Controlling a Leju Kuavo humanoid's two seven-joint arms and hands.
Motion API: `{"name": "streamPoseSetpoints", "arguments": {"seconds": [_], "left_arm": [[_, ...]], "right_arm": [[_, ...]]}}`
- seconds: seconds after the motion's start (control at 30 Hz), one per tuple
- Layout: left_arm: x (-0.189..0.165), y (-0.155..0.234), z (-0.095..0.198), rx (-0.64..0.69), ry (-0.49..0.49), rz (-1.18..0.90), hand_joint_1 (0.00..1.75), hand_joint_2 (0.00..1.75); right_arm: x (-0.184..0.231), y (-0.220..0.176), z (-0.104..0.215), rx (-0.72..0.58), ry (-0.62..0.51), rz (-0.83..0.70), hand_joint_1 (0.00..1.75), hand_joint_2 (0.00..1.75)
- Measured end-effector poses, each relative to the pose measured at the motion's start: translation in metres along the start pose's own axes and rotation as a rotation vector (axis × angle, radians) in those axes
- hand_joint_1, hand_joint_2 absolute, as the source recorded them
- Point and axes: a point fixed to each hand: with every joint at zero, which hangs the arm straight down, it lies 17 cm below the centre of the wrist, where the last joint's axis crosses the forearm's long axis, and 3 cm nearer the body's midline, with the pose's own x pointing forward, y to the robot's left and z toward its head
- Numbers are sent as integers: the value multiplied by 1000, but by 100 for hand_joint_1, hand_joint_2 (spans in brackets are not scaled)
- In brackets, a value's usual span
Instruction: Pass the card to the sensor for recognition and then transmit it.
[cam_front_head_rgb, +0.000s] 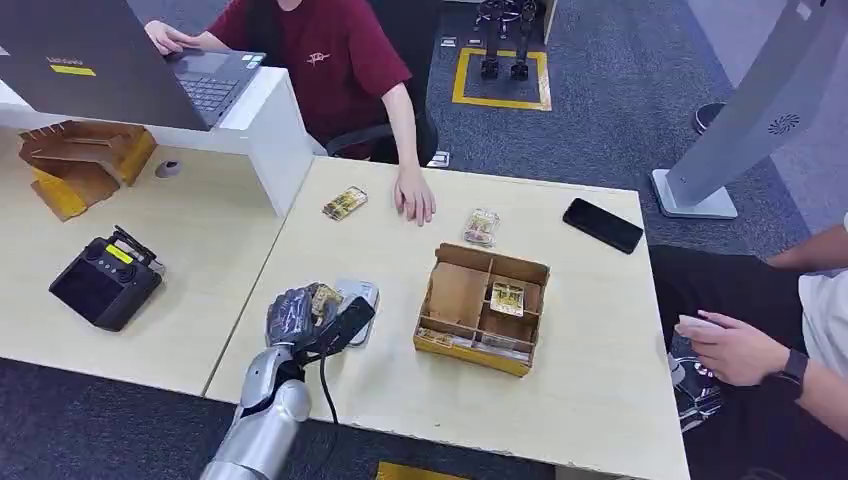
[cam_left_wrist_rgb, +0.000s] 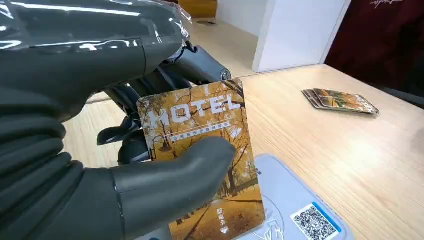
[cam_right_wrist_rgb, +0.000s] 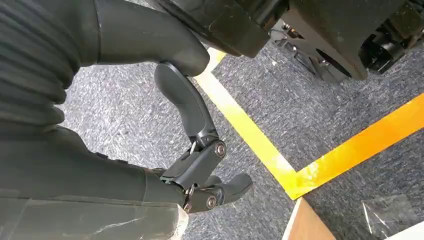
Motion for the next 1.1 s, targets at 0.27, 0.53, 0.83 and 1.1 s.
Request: {"name": "streamPoseSetpoints", "arguments": {"seconds": [0.27,0.53,0.83,1.1], "left_arm": [[9,-10,3,-17,-13,-2,175,175],[12,-15,5,-12,-19,-31,175,175],[10,-15,5,15,-15,-96,175,175],[8,-19,5,17,-11,-133,175,175]], "right_arm": [[3,-1,-1,-2,-4,1,0,175],[7,-3,-1,-5,-12,6,0,175],[14,-4,-2,-13,-40,10,0,175],[26,-4,-2,-13,-70,12,0,175]]}}
